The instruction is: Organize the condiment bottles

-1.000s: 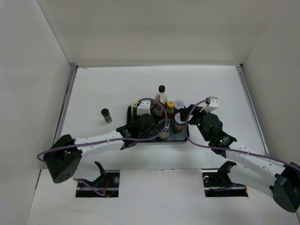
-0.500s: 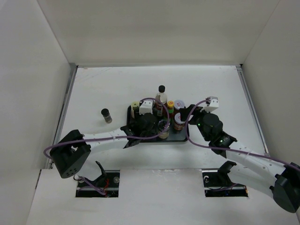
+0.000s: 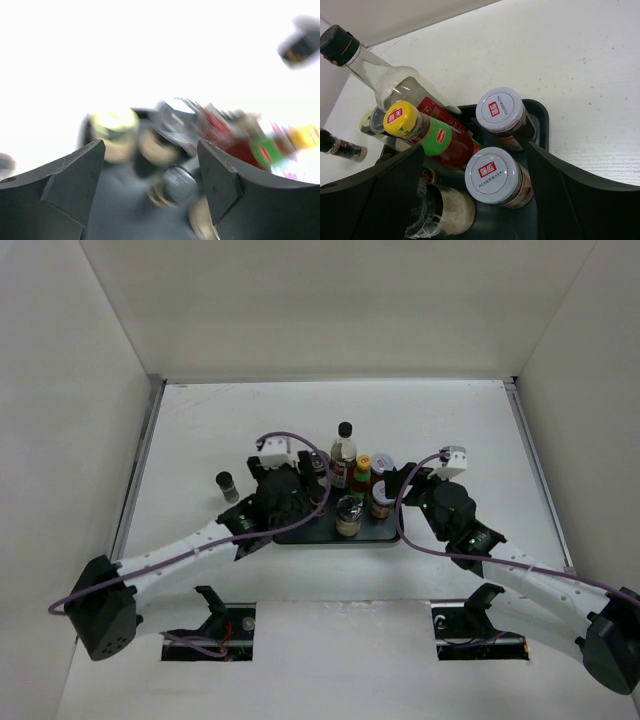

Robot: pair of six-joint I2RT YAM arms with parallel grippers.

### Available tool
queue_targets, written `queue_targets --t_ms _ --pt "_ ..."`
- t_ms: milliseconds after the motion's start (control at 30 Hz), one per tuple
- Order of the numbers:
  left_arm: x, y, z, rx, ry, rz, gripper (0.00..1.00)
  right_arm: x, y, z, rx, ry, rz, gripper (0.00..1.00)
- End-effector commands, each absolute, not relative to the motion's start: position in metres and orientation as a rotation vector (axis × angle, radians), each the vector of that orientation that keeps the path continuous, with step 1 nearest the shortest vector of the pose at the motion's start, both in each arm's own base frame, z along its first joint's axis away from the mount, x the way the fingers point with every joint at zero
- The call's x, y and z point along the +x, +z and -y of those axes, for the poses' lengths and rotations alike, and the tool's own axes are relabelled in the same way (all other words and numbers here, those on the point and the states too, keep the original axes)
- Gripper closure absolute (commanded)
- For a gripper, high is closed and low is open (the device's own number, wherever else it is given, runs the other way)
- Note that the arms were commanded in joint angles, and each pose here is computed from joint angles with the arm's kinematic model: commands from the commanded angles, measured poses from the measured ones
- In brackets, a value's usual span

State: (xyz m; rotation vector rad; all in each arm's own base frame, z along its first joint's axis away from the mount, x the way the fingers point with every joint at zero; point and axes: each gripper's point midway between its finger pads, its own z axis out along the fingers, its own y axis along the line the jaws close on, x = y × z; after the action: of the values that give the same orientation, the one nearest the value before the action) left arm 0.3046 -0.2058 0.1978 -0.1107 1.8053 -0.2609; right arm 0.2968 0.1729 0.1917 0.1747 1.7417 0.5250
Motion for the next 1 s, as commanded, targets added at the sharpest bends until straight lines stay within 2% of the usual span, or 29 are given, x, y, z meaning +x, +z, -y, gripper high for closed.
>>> queue_targets --t_ms 0,133,333,767,967 --pt "0.315 0.198 0.141 -0.298 -0.107 -1.785 0.25 0.299 0.207 -0.174 0.197 0.559 -1.687 0.14" --pt "0.324 0.191 0.087 -0.458 -0.026 -1.784 0.25 0.3 0.207 -0.174 0.197 0.557 -1.686 0.14" --pt "0.33 0.164 0.048 -0.536 0.085 -1.828 0.25 0.301 0.205 -0.175 0.195 0.557 -1.692 0.14" --pt "0.347 0.128 0.019 -0.624 0.155 -1.861 0.3 0.301 0.202 -0.178 0.187 0.557 -1.704 0.13" --pt "0.351 0.117 0.016 -0.631 0.169 -1.874 0.39 0.302 0.202 -0.179 0.183 0.557 -1.707 0.13"
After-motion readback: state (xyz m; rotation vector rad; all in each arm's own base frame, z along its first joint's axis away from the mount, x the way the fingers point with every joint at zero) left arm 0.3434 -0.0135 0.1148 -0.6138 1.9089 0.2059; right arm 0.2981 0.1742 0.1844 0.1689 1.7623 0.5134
